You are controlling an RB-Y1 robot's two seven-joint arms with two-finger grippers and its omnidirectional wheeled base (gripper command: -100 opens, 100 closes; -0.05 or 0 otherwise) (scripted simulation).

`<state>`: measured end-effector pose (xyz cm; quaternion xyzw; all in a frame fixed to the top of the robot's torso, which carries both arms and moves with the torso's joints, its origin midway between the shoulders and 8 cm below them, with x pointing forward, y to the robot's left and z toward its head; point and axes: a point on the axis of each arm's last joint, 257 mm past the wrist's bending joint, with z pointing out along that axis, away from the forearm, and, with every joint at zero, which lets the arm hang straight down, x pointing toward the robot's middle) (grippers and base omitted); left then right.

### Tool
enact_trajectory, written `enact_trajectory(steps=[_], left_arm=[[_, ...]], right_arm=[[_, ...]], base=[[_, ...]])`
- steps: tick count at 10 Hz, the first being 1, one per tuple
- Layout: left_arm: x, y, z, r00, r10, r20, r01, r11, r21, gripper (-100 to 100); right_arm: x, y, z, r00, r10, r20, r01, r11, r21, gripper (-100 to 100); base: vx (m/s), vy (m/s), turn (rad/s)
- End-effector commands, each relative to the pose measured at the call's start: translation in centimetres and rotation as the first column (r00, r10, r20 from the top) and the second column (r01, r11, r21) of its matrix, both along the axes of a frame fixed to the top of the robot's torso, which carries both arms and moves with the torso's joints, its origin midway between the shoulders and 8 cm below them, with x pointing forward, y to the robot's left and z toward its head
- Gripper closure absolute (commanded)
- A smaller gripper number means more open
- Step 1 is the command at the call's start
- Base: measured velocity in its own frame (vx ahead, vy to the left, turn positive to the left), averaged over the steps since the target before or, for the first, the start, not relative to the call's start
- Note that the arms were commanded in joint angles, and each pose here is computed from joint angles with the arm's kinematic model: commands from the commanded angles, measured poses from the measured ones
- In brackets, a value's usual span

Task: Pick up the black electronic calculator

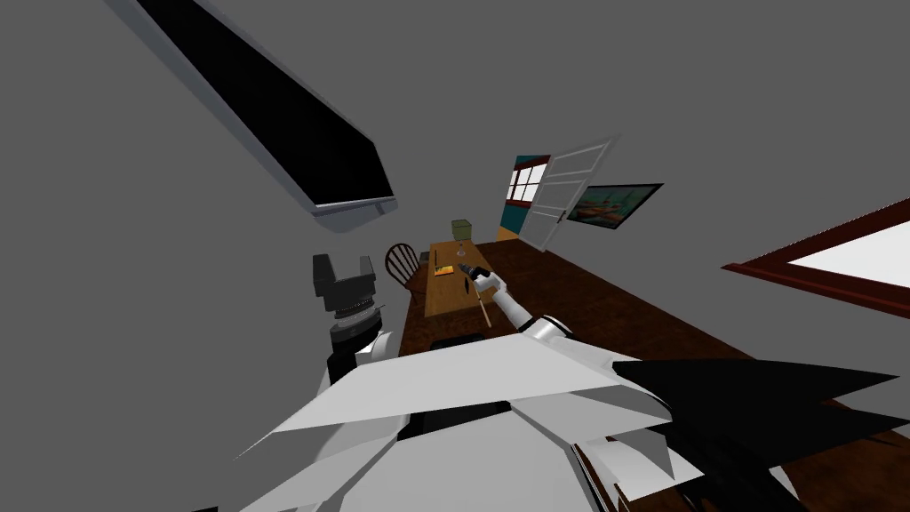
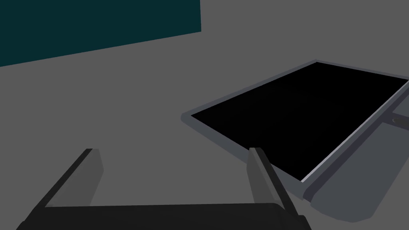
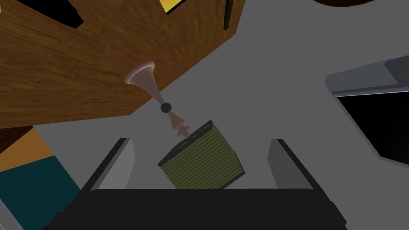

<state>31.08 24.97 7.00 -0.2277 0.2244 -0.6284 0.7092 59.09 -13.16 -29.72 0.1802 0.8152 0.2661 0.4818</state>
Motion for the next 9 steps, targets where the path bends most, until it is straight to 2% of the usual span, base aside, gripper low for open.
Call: enact_trajectory(steps=[1,2,4,5,7,8,9], left_arm=[[0.0,0.0,0.0,1.0,0.0,0.0,0.0,1.0,0.0,0],[0.0,0.0,0.0,1.0,0.0,0.0,0.0,1.0,0.0,0],[0.0,0.0,0.0,1.0,0.0,0.0,0.0,1.0,0.0,0],[0.0,0.0,0.0,1.0,0.0,0.0,0.0,1.0,0.0,0],[0.0,0.0,0.0,1.0,0.0,0.0,0.0,1.0,0.0,0],[0.0,0.0,0.0,1.0,0.0,0.0,0.0,1.0,0.0,0],[0.0,0.0,0.0,1.0,0.0,0.0,0.0,1.0,0.0,0]], right_arm=[[0.0,-0.4,-1.3,1.0,-0.004,-0.029,0.003,1.0,-0.015,-100],[0.4,0.5,-1.6,0.998,0.022,-0.061,-0.025,0.998,-0.055,-100],[0.2,-0.1,-3.1,0.996,0.01,-0.091,-0.016,0.998,-0.066,-100],[0.5,0.8,-3.1,0.992,0.034,-0.119,-0.046,0.994,-0.101,-100],[0.3,0.0,-4.7,0.988,0.02,-0.152,-0.038,0.993,-0.114,-100],[0.7,0.8,-4.7,0.983,0.04,-0.181,-0.067,0.987,-0.148,-100],[0.3,0.1,-6.1,0.977,0.026,-0.21,-0.06,0.986,-0.158,-100]], base=[[0.004,-0.02,-0.006],[0.003,-0.041,0.072],[0.004,-0.035,0.027],[0.003,-0.041,0.072],[0.006,-0.034,0.027],[0.003,-0.04,0.085],[0.006,-0.044,0.06]])
